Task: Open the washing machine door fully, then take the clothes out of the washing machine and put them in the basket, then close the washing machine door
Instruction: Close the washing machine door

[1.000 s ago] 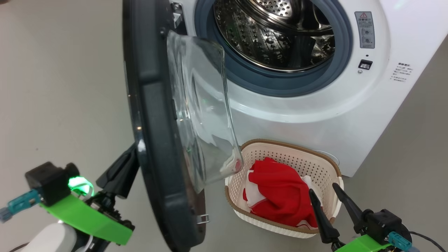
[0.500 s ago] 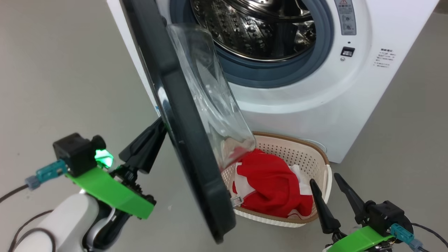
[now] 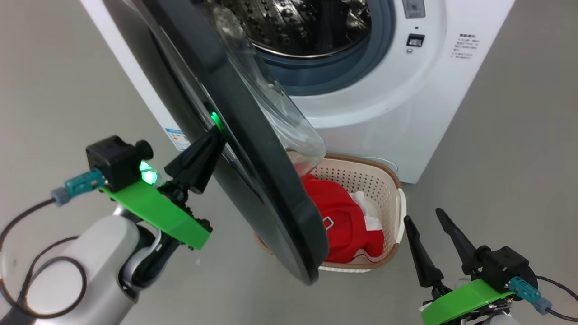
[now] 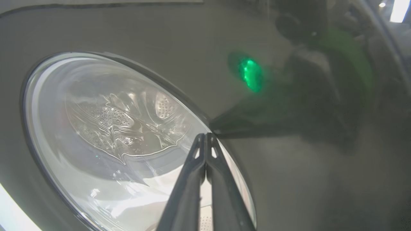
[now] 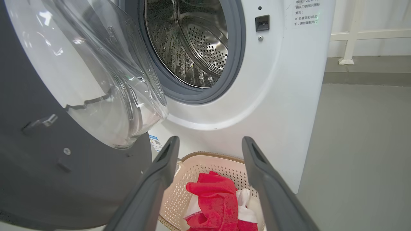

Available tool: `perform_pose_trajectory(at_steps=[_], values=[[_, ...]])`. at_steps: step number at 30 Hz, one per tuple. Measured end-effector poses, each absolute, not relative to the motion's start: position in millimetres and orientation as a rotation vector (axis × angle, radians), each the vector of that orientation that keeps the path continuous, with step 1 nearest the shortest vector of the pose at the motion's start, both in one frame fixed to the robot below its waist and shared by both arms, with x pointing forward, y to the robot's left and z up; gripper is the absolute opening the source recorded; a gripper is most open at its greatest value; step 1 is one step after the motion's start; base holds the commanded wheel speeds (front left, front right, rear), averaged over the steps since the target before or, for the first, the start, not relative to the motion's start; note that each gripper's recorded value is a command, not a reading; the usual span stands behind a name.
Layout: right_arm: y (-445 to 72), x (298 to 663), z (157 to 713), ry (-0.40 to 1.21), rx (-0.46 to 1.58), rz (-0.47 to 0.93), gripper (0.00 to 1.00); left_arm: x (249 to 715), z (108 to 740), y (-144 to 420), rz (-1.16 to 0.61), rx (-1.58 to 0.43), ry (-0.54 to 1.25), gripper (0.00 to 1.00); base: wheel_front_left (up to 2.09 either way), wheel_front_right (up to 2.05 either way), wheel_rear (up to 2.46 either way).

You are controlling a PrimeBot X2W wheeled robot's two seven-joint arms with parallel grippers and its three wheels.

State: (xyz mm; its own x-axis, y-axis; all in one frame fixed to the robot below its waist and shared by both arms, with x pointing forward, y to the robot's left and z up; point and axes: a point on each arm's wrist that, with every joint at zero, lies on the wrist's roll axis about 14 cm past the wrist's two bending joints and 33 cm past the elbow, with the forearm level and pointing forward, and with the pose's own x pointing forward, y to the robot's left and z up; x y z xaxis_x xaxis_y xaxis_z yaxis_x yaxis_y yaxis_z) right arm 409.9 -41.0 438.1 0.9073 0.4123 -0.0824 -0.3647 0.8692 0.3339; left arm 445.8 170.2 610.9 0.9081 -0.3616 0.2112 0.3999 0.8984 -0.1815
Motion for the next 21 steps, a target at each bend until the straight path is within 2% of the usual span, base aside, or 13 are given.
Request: perform_pose_trajectory(at_steps=[21], values=[[-120.1, 414.7, 418.0, 0.17, 0.296, 0.174, 1.0, 512.4, 598.3, 138.3, -0.461, -0.272, -0.152, 0.0, 0.0, 0.0, 0.0]])
